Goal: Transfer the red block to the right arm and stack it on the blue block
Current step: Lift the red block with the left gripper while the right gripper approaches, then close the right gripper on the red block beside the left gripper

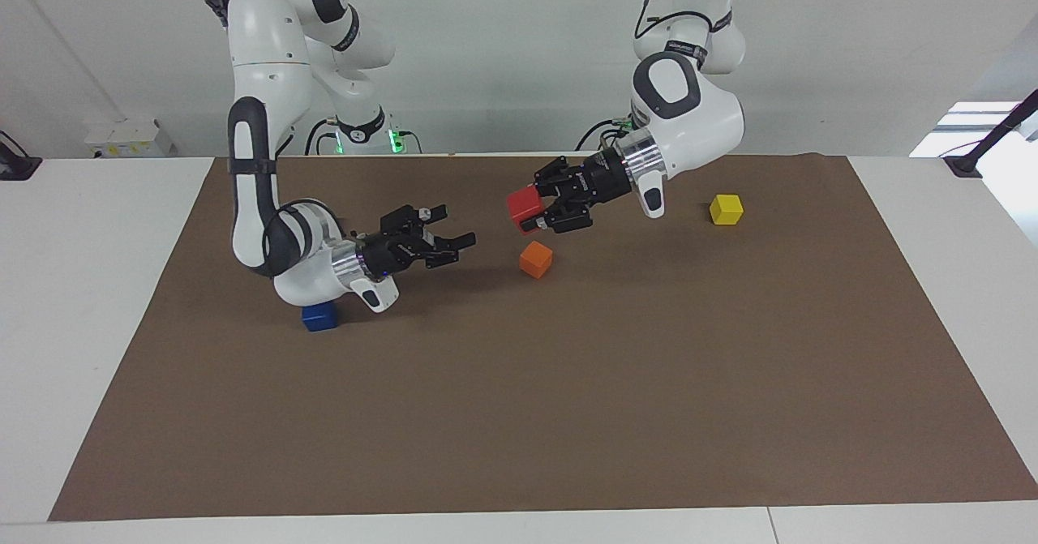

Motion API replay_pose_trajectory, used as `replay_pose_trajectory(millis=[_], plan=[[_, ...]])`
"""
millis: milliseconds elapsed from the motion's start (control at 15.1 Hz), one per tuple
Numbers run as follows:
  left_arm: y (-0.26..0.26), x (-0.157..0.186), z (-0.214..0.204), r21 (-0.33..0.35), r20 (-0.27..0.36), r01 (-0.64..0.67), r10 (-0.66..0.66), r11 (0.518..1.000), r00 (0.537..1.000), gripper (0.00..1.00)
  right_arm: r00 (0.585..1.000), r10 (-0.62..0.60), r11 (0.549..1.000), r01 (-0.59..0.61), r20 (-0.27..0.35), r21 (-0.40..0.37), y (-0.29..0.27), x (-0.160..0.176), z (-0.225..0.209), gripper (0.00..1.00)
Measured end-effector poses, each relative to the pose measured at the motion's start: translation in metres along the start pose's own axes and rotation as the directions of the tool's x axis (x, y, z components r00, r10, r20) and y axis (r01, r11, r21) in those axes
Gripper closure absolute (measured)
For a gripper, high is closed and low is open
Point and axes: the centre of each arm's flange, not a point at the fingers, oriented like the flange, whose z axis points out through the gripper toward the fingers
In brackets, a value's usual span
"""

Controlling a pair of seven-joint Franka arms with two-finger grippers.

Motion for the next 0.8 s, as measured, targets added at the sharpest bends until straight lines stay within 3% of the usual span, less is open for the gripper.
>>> replay_pose_trajectory(millis=[797], plan=[[0.001,0.007,-0.002,-0.012,-0.01,0.077,-0.077,0.997,0.997,0.45,1.0,0.005,1.0,-0.005,-0.031,-0.003,0.021,0.001,0.04,0.0]])
